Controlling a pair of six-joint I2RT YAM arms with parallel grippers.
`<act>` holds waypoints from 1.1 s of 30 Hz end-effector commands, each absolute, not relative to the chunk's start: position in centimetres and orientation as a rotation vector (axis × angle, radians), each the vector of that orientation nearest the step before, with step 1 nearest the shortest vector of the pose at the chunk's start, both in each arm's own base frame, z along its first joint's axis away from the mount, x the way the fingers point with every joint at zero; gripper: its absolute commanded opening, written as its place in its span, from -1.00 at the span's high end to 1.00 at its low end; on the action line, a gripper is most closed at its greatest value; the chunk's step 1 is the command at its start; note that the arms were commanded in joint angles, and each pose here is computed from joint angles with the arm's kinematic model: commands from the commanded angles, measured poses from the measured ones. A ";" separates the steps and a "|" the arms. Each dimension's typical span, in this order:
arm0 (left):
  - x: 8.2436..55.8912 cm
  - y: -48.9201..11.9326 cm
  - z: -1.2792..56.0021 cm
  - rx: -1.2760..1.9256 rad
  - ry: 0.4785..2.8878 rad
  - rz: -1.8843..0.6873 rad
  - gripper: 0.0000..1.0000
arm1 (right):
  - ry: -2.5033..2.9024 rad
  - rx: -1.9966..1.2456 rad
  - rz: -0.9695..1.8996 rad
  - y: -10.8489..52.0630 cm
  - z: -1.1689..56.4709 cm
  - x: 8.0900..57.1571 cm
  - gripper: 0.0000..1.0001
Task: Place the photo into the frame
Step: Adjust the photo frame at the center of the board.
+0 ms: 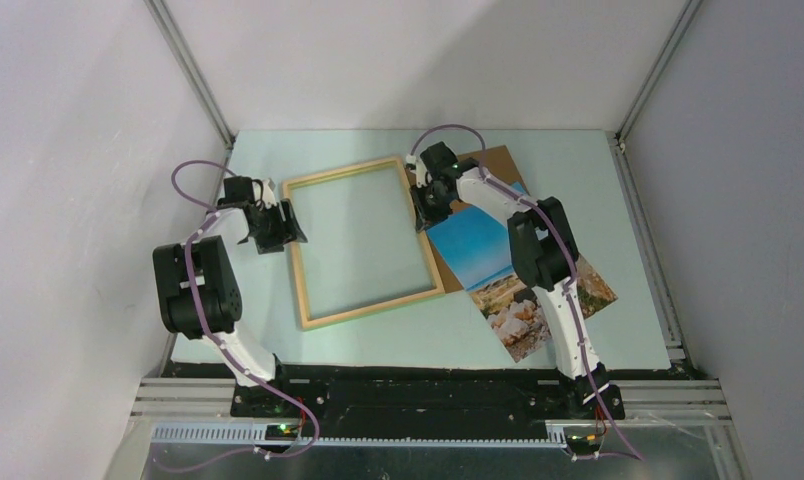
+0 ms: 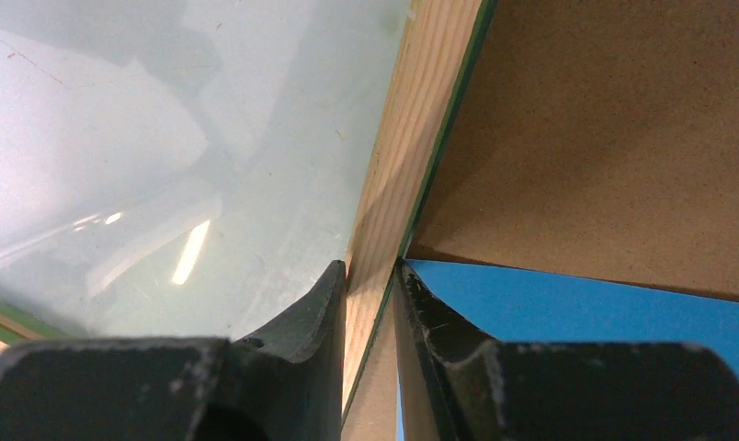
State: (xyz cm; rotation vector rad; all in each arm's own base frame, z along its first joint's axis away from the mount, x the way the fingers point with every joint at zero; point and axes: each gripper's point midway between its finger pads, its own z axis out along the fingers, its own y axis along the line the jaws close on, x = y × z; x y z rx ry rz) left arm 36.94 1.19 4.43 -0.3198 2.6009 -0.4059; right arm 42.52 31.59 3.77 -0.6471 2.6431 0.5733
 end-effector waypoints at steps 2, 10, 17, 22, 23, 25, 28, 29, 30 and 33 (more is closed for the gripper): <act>38.2 0.7 6.4 -0.272 2.553 -0.432 -0.45 | 2.497 -0.612 0.619 32.2 11.1 43.9 1.00; 38.8 0.4 7.0 -0.259 2.540 -0.465 -0.50 | 2.461 -0.614 0.618 32.2 13.5 44.2 1.00; 39.0 0.1 7.1 -0.245 2.538 -0.496 -0.52 | 2.433 -0.615 0.582 31.8 14.8 44.6 1.00; 39.2 0.1 7.2 -0.237 2.539 -0.500 -0.53 | 2.436 -0.605 0.568 31.2 14.5 44.8 1.00; 39.1 0.1 7.1 -0.241 2.543 -0.503 -0.53 | 2.441 -0.602 0.566 31.1 14.2 44.8 1.00; 39.2 0.0 6.9 -0.245 2.546 -0.512 -0.53 | 2.451 -0.598 0.560 30.8 13.6 44.8 1.00; 39.2 -0.3 6.6 -0.249 2.554 -0.537 -0.49 | 2.448 -0.580 0.567 30.6 13.1 44.9 1.00; 39.3 -0.4 6.6 -0.251 2.555 -0.543 -0.48 | 2.460 -0.572 0.571 30.5 12.7 44.6 1.00; 39.3 -0.3 6.5 -0.255 2.558 -0.543 -0.44 | 2.469 -0.568 0.574 30.4 12.0 44.4 1.00; 39.5 -0.2 6.0 -0.267 2.570 -0.530 -0.33 | 2.480 -0.550 0.600 30.5 11.4 44.0 1.00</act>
